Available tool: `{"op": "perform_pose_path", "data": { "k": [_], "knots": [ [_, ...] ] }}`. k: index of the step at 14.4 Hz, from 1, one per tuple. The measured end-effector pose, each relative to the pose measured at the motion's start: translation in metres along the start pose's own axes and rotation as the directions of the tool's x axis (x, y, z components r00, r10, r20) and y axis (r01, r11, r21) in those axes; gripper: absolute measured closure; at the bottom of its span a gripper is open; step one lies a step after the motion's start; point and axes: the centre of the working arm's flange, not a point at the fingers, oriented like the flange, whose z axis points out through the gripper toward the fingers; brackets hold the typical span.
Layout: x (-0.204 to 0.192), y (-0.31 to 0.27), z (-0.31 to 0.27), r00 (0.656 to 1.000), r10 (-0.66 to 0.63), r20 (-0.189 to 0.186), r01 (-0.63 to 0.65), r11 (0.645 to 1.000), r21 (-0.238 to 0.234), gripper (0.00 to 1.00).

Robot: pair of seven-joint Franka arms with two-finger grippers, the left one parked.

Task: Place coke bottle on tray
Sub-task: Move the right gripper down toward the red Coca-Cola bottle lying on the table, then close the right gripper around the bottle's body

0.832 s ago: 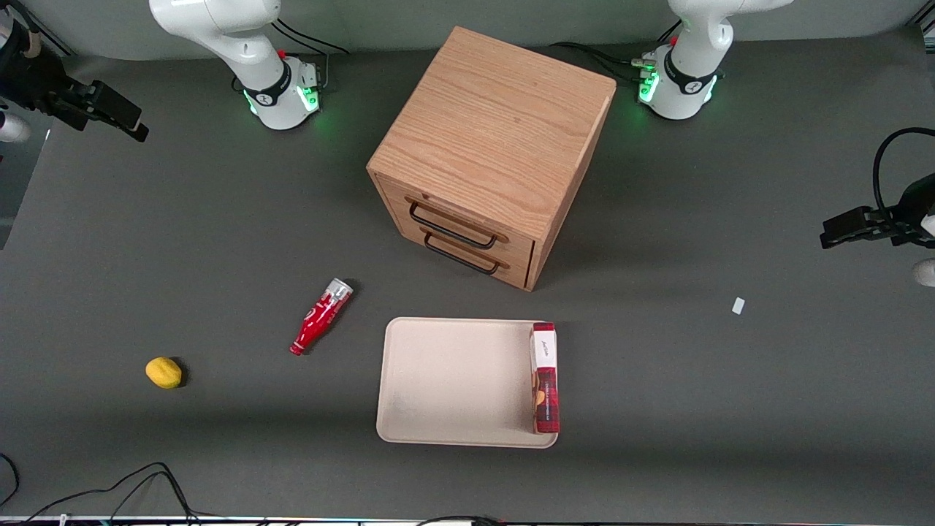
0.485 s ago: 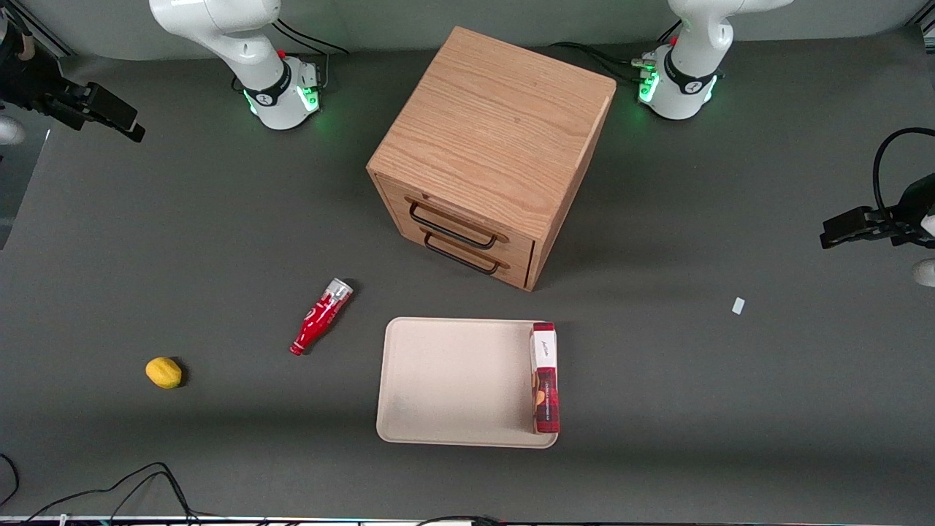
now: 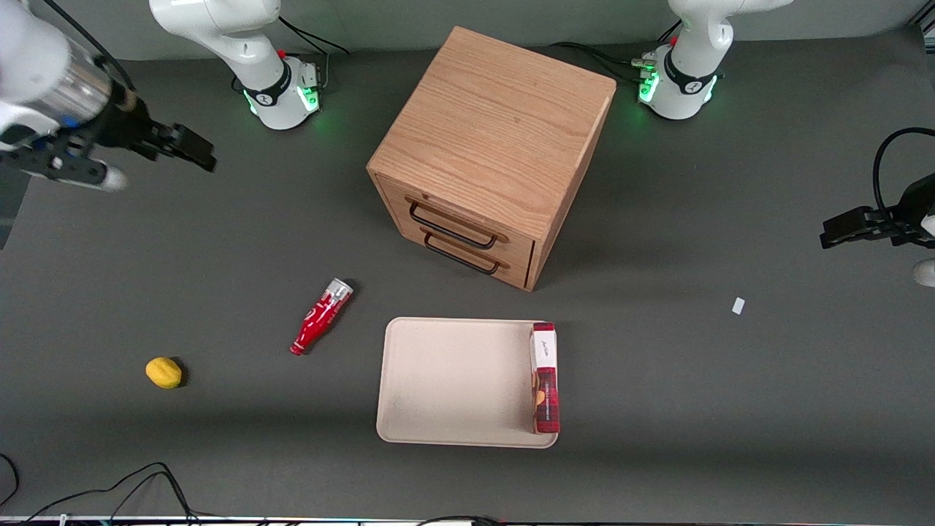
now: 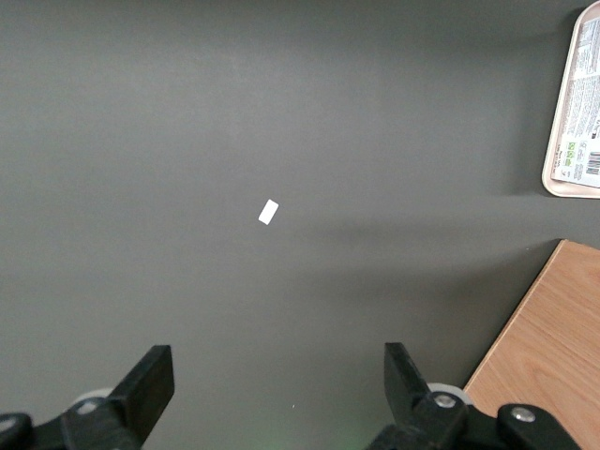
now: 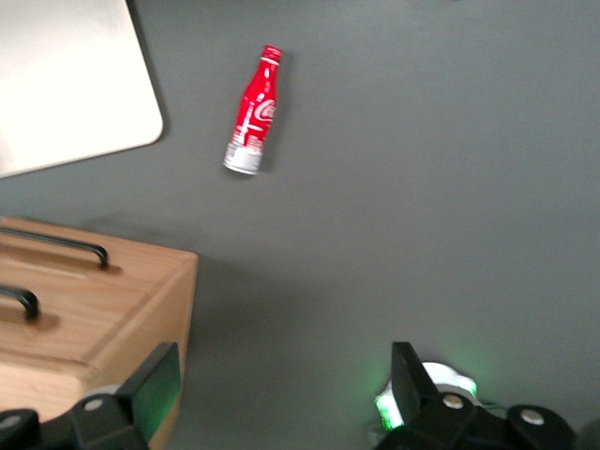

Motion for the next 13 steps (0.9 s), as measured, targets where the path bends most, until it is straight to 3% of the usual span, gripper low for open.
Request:
{"op": "perform_pose_path", "data": {
  "k": [6,10,13],
  "knots": [
    [0.074,-0.071,0.152,0.971,0.232,0.053,-0.232,0.973,0.012,0.0],
    [0.106,-0.075,0.281,0.956,0.293,0.022,-0.294,0.956,0.015,0.0],
    [0.121,-0.077,0.334,0.944,0.329,-0.002,-0.329,0.944,0.021,0.0]
  ]
}}
